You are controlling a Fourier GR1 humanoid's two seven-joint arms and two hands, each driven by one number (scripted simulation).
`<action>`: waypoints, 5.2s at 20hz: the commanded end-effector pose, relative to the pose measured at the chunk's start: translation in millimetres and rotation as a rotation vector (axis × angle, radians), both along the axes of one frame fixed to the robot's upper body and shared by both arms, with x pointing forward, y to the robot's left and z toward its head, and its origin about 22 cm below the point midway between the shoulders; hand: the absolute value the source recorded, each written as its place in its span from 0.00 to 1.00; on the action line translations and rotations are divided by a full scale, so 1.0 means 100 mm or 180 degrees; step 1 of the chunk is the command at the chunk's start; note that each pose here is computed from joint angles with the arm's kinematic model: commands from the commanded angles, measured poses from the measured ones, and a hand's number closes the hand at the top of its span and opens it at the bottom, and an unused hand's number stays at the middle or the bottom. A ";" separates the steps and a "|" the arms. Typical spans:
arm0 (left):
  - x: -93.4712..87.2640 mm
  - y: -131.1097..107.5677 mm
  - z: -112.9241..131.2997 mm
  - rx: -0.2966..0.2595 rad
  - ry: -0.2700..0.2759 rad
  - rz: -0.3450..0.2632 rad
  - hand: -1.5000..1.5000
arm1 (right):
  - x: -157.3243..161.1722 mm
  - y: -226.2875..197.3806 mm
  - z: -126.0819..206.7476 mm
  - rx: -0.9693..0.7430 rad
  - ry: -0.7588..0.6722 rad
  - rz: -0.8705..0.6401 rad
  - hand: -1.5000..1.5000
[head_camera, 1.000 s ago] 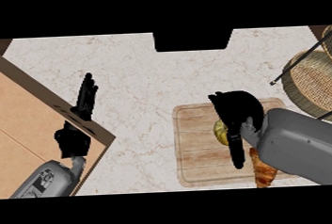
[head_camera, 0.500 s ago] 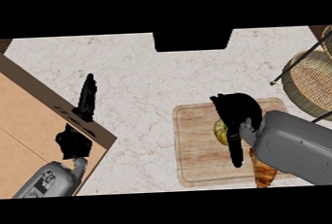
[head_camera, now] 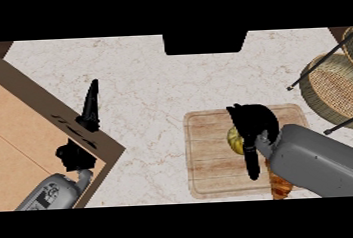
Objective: Pick the squash from the cutting board and place it in the tiered basket
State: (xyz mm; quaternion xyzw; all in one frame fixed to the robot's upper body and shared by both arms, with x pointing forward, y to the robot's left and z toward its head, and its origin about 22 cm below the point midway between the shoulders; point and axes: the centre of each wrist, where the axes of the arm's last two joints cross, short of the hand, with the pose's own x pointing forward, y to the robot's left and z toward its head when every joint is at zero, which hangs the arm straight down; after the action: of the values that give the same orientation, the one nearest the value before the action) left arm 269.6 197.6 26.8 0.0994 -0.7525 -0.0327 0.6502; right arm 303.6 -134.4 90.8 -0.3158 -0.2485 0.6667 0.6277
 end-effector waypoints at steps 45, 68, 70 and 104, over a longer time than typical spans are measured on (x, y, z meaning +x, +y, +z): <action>-0.19 0.19 -0.23 -0.0009 0.0248 0.0128 0.50 | -0.98 -2.07 1.32 0.0411 -0.2537 0.0603 1.00; -0.08 0.00 -0.09 0.0002 0.0186 -0.0181 0.50 | -0.59 -2.56 2.35 0.1021 -0.2794 -0.0238 1.00; -0.04 0.04 0.11 0.0024 0.0050 -0.0149 0.50 | -0.56 -2.69 2.40 0.1053 -0.2802 -0.0234 1.00; -0.07 0.02 -0.09 0.0037 0.0146 -0.0082 0.50 | -0.74 -4.62 1.89 0.3043 -0.3273 -0.2490 0.00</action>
State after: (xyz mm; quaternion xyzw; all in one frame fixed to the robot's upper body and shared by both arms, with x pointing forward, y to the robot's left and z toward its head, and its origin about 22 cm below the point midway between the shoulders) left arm 267.7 195.2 24.2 0.0946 -0.7480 -0.0362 0.6560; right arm 260.7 -558.6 288.2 -0.3623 -0.6348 0.0562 0.6802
